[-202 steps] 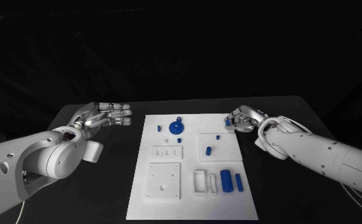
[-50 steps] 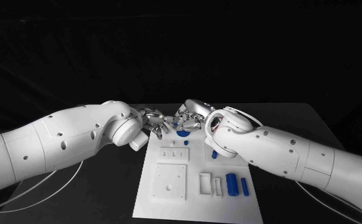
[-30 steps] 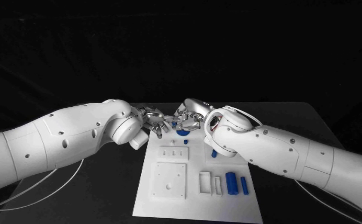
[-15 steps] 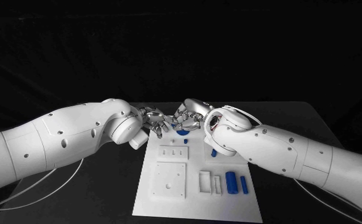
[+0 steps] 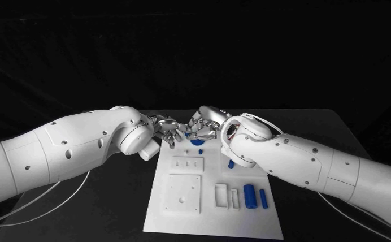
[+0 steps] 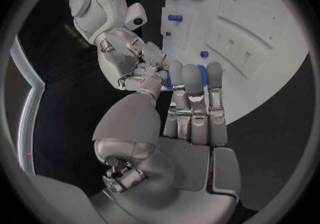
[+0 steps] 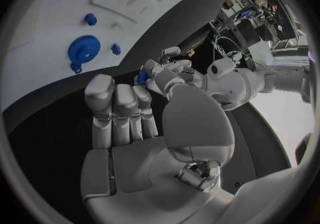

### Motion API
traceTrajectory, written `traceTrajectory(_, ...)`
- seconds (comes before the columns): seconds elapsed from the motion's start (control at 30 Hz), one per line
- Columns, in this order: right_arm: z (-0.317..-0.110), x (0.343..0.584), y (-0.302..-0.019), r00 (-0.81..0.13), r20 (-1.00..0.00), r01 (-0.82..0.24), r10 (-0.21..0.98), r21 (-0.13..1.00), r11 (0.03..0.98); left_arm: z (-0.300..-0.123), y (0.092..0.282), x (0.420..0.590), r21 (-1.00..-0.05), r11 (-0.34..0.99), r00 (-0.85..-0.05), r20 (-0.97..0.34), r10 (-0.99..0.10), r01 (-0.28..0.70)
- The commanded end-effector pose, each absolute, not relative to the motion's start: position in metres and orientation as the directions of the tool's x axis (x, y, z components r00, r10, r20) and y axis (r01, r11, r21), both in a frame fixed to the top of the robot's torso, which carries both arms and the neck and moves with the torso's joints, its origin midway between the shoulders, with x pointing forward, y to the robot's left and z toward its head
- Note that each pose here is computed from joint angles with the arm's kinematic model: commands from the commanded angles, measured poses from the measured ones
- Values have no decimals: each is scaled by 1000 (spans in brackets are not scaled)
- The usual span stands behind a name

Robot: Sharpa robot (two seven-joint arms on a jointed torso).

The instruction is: Assemble the parts on the task board

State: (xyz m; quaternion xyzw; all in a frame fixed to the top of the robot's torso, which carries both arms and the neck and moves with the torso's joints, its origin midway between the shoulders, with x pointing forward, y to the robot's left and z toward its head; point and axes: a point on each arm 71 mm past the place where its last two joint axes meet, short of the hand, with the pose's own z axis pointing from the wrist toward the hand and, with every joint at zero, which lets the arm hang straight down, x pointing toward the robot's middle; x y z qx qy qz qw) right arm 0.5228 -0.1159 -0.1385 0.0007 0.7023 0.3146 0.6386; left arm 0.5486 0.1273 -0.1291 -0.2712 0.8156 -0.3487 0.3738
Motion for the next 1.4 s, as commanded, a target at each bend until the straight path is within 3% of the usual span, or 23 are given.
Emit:
traceTrajectory(0.03, -138, 522, -118, -181, -897, -409, 403, 441, 799, -128, 125, 548, -779, 604, -576, -421, -701, -166)
traceTrajectory(0.27, -134, 522, -136, -139, -888, -413, 437, 454, 790, -128, 129, 551, -771, 613, -558, -438, -705, -170)
traceTrajectory(0.6, -129, 520, -197, -136, -870, -396, 474, 486, 779, -131, 137, 556, -712, 680, -543, -505, -671, -177)
traceTrajectory(0.9, -110, 529, -249, -52, -833, -333, 551, 535, 777, -142, 139, 555, -627, 760, -550, -579, -602, -172)
traceTrajectory(1.2, -94, 537, -273, 11, -774, -288, 633, 604, 744, -157, 134, 546, -567, 808, -582, -608, -540, -157)
traceTrajectory(1.4, -89, 541, -273, 27, -755, -284, 655, 623, 729, -164, 123, 539, -546, 831, -575, -649, -499, -106)
